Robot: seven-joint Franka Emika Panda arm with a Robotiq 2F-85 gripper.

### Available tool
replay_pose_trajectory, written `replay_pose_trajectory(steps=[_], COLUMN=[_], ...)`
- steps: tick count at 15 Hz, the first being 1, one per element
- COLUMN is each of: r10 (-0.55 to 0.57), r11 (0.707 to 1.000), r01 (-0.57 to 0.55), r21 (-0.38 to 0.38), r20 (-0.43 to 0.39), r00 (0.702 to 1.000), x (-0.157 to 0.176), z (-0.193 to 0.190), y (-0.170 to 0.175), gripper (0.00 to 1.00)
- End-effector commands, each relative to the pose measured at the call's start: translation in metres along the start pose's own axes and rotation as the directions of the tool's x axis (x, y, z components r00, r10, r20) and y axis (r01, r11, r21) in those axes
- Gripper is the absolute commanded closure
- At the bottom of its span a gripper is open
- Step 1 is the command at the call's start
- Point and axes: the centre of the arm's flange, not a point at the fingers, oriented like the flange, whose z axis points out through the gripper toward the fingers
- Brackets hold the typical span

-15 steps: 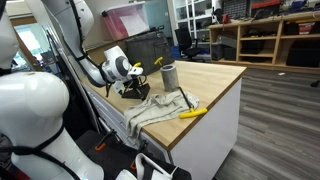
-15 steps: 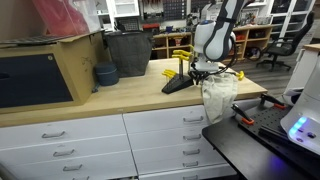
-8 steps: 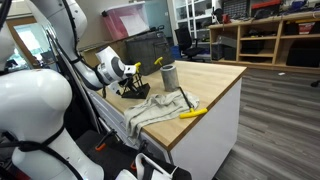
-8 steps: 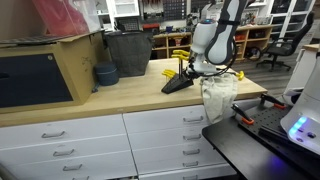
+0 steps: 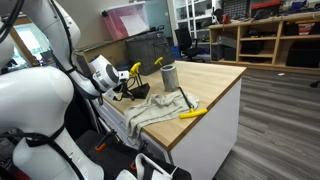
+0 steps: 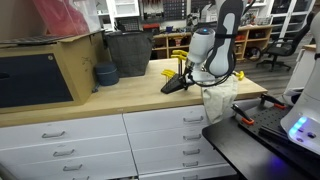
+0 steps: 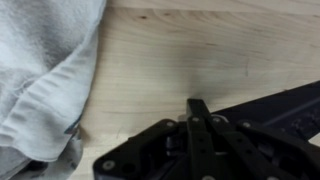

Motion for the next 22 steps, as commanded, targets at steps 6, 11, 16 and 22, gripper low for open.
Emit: replay_pose_trajectory(steps=[6, 11, 16, 22], r10=[-0.035, -0.084, -0.06, -0.004], r11=[0.993, 0.976, 0.975, 0.979], r01=[0.013, 0.015, -0.035, -0.084], r21=[-0.121, -0.218, -0.221, -0.186], r20=[-0.177, -0.312, -0.409, -0.429], r00=[0.984, 0.946, 0.911, 0.903], x=[-0.004, 0.011, 0.034, 0.043], z=[0.012, 0.024, 0.028, 0.036], y=[0.024, 0.03, 0.007, -0.011], gripper=[1.0, 1.0, 1.0, 1.0])
